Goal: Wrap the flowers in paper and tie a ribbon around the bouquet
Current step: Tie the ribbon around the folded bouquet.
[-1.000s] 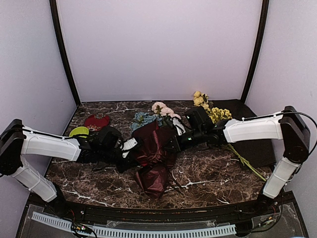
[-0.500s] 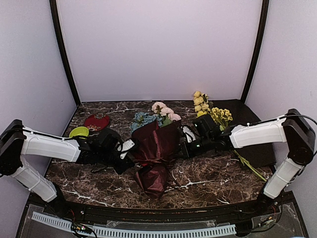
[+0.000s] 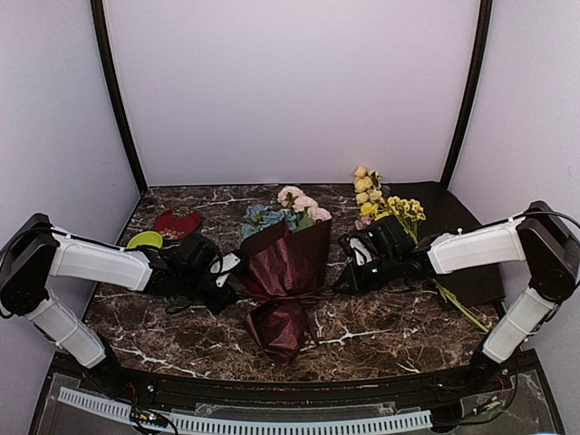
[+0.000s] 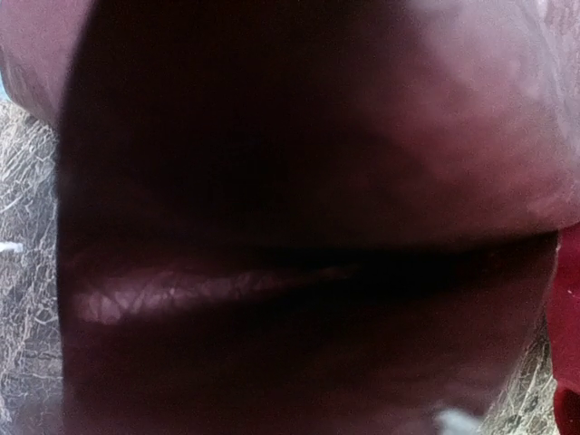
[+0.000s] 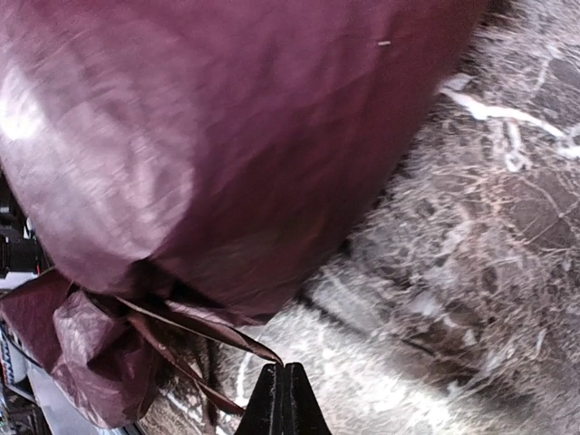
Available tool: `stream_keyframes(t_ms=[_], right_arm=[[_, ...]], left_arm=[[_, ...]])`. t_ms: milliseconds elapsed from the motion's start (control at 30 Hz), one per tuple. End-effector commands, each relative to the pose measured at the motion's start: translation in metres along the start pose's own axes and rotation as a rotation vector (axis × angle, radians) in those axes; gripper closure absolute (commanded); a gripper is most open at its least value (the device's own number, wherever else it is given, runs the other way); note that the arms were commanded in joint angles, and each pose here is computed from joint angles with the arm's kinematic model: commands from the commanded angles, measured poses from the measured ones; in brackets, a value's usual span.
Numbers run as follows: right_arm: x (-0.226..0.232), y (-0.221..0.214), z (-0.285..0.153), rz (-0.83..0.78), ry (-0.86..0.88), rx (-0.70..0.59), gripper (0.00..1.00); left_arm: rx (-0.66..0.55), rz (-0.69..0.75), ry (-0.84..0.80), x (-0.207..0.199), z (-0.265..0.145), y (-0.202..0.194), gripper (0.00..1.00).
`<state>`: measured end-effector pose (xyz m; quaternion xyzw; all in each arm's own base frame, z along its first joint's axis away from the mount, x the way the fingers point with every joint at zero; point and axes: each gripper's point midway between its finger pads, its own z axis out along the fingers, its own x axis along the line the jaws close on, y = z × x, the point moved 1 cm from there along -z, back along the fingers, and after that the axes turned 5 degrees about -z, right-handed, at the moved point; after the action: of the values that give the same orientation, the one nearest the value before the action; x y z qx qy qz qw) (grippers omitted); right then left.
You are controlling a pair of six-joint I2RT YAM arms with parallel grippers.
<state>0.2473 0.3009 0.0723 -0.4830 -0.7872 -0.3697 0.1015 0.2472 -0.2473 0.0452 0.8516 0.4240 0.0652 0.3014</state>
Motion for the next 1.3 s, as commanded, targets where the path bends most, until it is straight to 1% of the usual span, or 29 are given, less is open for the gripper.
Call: stream_keyframes(t_ms=[0,100,267,400,733,867,1267], right_arm=[[-0.016,-0.004,0.006,0.056,-0.001,0.005,1.0],[-0.019,-0.006,0.007,0.059,-0.005,0.014,1.0],[-0.041,-0.017,0.006,0.108,-0.047,0.037,1.0],[-0.042,-0.026,0.007,0.121,-0.031,0.056,1.0],[-0.056,-0.046,0.006,0.158,-0.078,0.095,1.0],[-0.057,-0.056,0.007,0.183,-0.065,0.111,1.0],[-0.062,-0.065,0.004,0.192,-0.085,0.119,1.0]], left_arm=[[0.009,-0.026,0.028,0.007,-0.001,0.005,1.0],[0.012,-0.043,0.039,0.011,0.0,0.003,1.0],[0.019,-0.069,0.051,0.017,0.001,0.001,1.0],[0.022,-0.067,0.04,0.016,0.003,0.0,1.0],[0.059,-0.09,0.04,0.018,0.009,-0.008,1.0],[0.065,-0.099,0.038,0.018,0.01,-0.01,1.0],[0.082,-0.118,0.031,0.02,0.012,-0.014,1.0]])
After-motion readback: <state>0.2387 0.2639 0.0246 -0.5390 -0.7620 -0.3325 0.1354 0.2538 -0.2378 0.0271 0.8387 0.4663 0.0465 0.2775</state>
